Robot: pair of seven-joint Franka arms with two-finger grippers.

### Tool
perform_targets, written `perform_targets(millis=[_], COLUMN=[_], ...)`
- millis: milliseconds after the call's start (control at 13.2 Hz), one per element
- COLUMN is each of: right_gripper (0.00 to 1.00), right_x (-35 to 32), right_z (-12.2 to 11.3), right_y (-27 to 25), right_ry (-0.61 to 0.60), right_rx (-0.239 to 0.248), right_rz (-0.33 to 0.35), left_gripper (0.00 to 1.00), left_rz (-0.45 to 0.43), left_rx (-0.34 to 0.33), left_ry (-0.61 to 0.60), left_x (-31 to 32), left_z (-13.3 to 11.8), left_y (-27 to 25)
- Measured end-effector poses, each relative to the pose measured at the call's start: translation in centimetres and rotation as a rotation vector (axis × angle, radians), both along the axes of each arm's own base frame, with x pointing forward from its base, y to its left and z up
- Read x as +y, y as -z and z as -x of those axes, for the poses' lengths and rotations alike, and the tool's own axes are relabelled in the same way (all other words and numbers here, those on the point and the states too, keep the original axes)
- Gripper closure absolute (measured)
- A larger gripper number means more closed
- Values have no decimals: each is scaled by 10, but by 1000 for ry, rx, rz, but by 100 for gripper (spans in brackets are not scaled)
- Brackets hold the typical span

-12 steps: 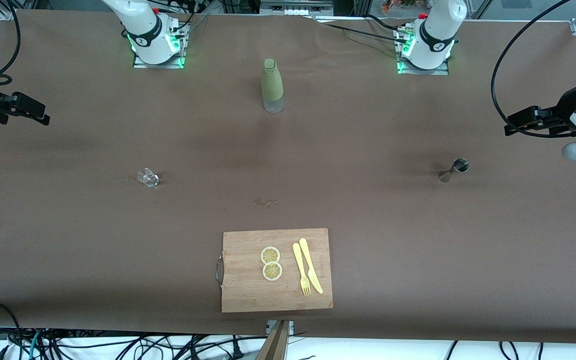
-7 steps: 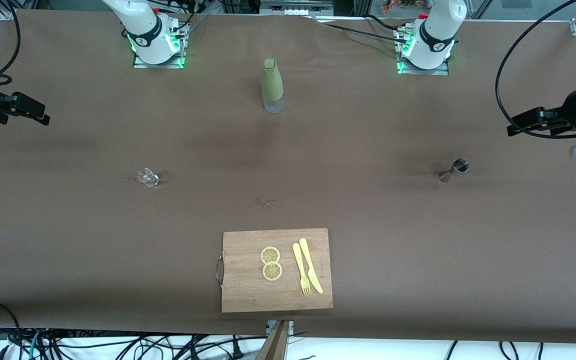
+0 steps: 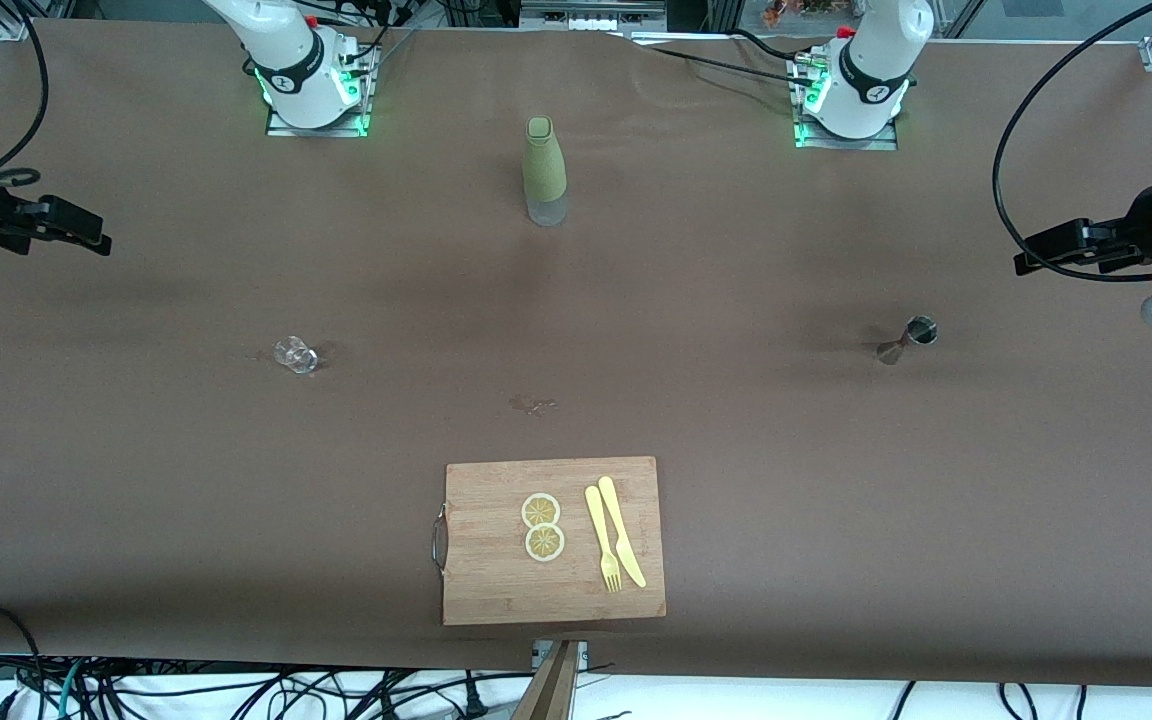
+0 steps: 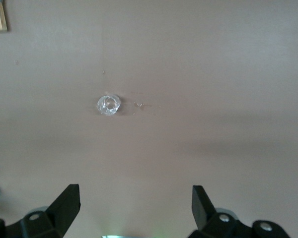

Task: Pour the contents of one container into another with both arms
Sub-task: 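Lower the right gripper to the glass cup while the left gripper reaches the jigger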

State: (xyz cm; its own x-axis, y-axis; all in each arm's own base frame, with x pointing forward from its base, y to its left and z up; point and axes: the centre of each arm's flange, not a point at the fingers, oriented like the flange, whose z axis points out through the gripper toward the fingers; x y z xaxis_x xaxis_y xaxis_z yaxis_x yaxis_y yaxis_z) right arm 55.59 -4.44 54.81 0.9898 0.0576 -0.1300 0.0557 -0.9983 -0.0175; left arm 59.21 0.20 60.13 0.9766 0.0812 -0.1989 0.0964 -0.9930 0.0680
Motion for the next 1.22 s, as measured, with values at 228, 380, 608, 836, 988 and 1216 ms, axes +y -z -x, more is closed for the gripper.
perform_targets(millis=[228, 380, 608, 836, 988, 1216], right_gripper=[0, 0, 0, 0, 0, 0], right_x=[-13, -37, -80, -112, -131, -149], right_z=[-4, -8, -13, -17, -19, -20], right_y=[17, 38, 82, 131, 169, 231], right_ry=[-140, -260, -380, -526, -668, -883], right_rx=[26, 42, 36, -7, -82, -239], right_rz=[-69, -157, -323, -484, -607, -770], left_gripper=[0, 0, 0, 0, 0, 0], left_rz=[29, 115, 273, 461, 596, 798], left_rx=[13, 13, -20, -103, -173, -324], left_ry=[112, 266, 488, 712, 807, 908], left_x=[18, 53, 114, 146, 166, 202], left_z=[0, -3, -3, -1, 3, 19], left_y=[12, 29, 62, 100, 136, 208])
